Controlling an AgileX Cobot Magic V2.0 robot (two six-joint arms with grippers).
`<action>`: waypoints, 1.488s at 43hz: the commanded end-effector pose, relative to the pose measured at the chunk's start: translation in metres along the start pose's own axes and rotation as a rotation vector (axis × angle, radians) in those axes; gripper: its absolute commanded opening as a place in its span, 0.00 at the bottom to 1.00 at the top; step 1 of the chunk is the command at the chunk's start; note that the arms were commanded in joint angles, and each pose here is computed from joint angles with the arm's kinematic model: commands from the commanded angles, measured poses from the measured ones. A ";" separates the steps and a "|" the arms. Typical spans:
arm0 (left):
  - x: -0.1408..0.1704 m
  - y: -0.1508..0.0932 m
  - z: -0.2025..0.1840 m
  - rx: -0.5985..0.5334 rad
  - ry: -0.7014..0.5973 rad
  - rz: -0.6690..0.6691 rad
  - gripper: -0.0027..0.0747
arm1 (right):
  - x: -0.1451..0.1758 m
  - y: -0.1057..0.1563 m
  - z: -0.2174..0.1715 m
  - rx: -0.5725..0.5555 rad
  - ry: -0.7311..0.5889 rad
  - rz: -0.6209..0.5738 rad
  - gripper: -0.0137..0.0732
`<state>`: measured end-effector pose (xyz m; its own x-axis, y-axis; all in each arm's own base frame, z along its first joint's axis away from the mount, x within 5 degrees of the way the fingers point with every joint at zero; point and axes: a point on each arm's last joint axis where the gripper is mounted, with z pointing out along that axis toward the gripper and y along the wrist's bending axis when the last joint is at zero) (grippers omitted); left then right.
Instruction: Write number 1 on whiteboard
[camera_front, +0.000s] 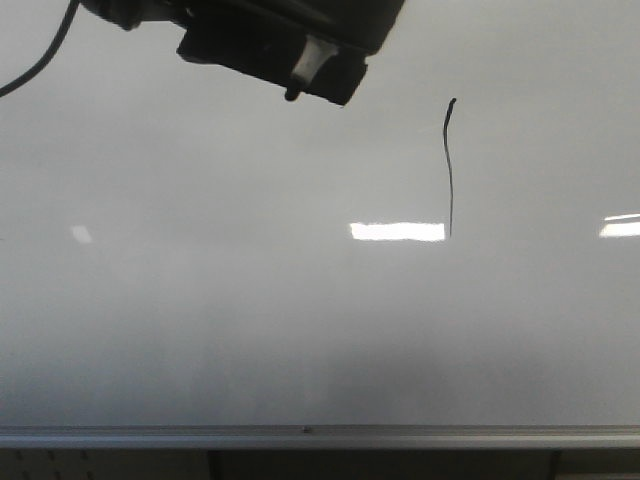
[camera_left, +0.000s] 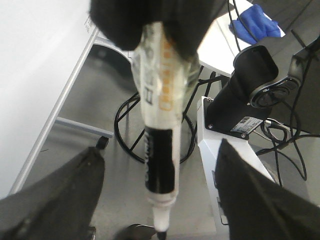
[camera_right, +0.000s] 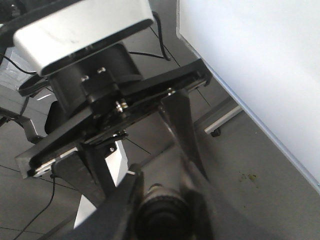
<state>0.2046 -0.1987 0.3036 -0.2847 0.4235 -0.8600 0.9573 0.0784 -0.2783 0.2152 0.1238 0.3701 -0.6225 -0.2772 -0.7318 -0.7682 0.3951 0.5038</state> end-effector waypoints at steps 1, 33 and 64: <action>-0.016 -0.009 -0.006 0.006 -0.063 0.029 0.51 | -0.012 0.017 -0.010 -0.048 -0.085 -0.038 0.03; -0.016 -0.009 -0.006 0.013 -0.061 0.030 0.01 | -0.016 0.016 -0.011 -0.031 -0.123 -0.034 0.50; 0.002 0.048 -0.054 -0.357 -0.138 -0.151 0.01 | 0.029 0.046 -0.098 0.584 -0.648 -0.093 0.21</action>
<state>0.2488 -0.1573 0.2979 -0.3903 0.3392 -0.8559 0.8871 0.3873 -0.2510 0.1614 0.0568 0.4116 -0.3220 0.0703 -0.9441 -0.5706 0.7814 0.2527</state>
